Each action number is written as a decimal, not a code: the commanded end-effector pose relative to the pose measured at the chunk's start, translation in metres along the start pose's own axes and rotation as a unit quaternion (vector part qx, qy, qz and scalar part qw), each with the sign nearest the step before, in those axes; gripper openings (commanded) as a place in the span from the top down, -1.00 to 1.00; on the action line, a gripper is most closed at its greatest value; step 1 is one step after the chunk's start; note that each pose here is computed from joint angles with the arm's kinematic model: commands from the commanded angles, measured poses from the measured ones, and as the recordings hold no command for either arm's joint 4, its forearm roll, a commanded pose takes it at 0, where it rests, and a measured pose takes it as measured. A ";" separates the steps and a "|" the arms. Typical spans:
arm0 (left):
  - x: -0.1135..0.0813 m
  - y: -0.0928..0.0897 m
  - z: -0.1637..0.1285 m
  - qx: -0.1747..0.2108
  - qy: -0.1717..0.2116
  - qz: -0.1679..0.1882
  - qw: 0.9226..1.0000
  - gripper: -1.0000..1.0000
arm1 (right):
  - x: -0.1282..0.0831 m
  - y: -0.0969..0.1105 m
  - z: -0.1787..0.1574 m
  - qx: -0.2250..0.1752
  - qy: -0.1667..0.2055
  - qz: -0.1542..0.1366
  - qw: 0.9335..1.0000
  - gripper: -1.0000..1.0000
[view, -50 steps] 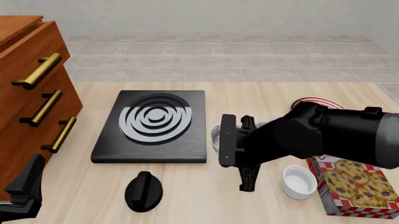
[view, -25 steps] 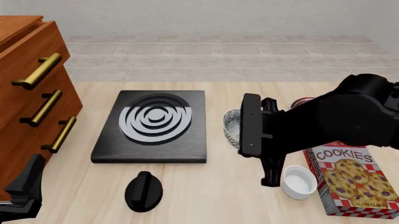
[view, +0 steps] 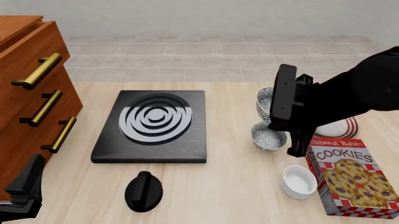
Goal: Pick the akita bowl from table center and place it on the plate.
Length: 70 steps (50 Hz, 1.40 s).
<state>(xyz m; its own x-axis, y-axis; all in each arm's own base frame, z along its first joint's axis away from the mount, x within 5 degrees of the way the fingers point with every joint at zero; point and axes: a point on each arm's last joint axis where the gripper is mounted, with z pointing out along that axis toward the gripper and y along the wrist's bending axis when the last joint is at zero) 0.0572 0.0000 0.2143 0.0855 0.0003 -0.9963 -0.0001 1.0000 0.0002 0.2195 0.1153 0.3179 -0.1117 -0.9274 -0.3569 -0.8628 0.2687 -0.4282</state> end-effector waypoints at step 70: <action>0.000 0.000 0.000 0.000 0.000 0.000 1.000 -1.00 | 0.115 -0.113 0.027 0.176 0.052 0.328 0.927 1.00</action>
<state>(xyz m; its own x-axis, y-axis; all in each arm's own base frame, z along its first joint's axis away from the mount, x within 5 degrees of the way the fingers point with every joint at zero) 0.0572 0.0000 0.2143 0.0854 0.0003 -0.9963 -0.0001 1.0000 0.0003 0.3143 -0.0105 0.3020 -0.6291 -0.5873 -0.5092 -0.4406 0.8091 -0.3888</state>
